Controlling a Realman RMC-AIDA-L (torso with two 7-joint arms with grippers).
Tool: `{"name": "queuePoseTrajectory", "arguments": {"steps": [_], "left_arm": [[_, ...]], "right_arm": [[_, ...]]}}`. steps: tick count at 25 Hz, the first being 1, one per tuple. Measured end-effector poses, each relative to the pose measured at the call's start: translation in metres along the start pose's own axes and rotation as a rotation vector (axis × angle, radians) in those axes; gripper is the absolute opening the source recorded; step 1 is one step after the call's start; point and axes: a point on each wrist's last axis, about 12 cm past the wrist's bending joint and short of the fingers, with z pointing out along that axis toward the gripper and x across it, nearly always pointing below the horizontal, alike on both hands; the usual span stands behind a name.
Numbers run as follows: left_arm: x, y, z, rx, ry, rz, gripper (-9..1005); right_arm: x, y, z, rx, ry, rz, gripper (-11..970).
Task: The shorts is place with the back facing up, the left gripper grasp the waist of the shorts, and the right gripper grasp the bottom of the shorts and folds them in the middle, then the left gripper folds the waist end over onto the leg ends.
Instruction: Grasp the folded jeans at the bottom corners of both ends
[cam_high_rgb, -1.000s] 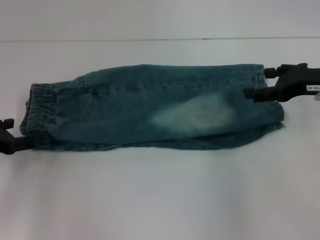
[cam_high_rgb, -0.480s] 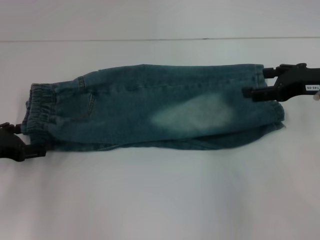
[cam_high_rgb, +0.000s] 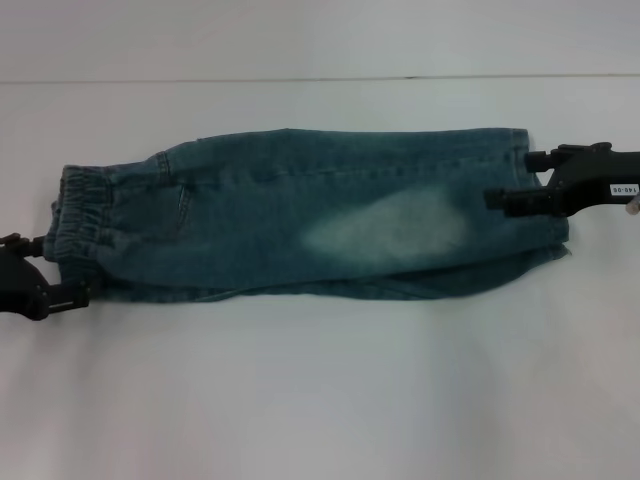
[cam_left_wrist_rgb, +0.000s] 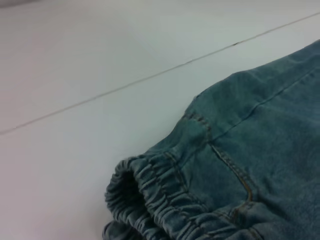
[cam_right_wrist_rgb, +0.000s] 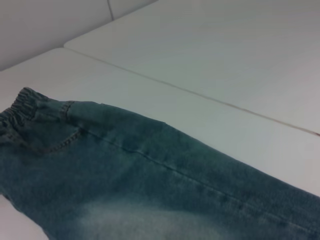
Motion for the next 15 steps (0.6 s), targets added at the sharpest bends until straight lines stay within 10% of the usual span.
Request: {"name": "queuePoseTrajectory", "arguments": {"steps": [15], "left_arm": [[0.0056,-0.0040,0.0090,0.015,-0.006,0.059,528]], "right_arm": [[0.0073,0.0033,0.0001,-0.032,-0.011,0.048,945]]}}
